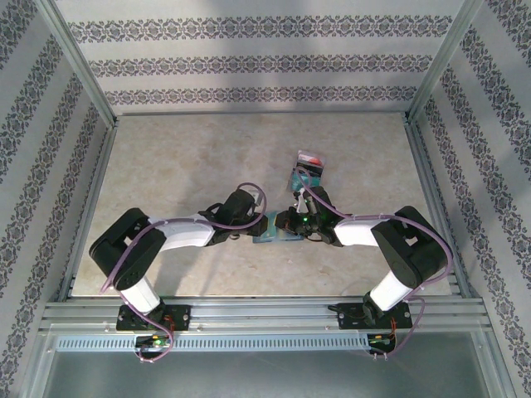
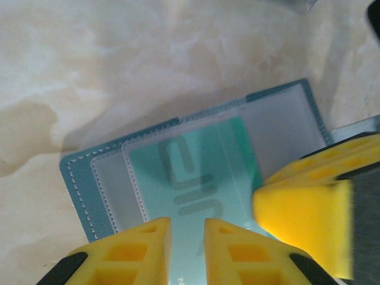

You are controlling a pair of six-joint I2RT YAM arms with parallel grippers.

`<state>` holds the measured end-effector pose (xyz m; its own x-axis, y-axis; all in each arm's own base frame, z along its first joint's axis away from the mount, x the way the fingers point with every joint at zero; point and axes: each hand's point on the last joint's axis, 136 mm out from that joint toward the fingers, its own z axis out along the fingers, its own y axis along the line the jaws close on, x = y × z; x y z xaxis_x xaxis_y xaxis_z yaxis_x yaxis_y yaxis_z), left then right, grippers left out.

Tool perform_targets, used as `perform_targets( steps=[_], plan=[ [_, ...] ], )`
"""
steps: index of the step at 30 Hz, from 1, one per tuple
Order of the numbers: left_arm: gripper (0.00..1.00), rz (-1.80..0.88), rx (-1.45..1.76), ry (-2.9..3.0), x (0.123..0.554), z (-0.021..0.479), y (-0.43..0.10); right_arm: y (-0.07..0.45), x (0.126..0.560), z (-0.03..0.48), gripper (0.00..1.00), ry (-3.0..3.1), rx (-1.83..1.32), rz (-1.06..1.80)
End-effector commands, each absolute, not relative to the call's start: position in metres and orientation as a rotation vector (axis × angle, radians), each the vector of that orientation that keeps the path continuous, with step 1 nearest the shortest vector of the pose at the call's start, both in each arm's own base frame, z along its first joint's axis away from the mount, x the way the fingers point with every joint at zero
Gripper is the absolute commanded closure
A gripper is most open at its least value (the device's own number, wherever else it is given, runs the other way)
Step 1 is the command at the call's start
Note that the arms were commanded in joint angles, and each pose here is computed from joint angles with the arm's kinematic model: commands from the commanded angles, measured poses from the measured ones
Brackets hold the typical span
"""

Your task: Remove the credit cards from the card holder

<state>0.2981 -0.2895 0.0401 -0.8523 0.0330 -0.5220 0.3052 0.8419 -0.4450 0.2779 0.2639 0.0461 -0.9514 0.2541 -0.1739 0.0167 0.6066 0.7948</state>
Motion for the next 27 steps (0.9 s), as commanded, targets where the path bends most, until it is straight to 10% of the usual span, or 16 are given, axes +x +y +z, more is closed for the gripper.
perform_targets(
  steps=[1,27],
  plan=[
    [0.79,-0.755,0.301,2.510,0.297,0.038,-0.300,0.263,0.280,0.053,0.91,2.542,0.197,1.275],
    [0.81,-0.665,0.237,2.603,0.287,0.011,-0.279,0.254,0.282,0.067,0.90,2.492,0.215,1.321]
  ],
)
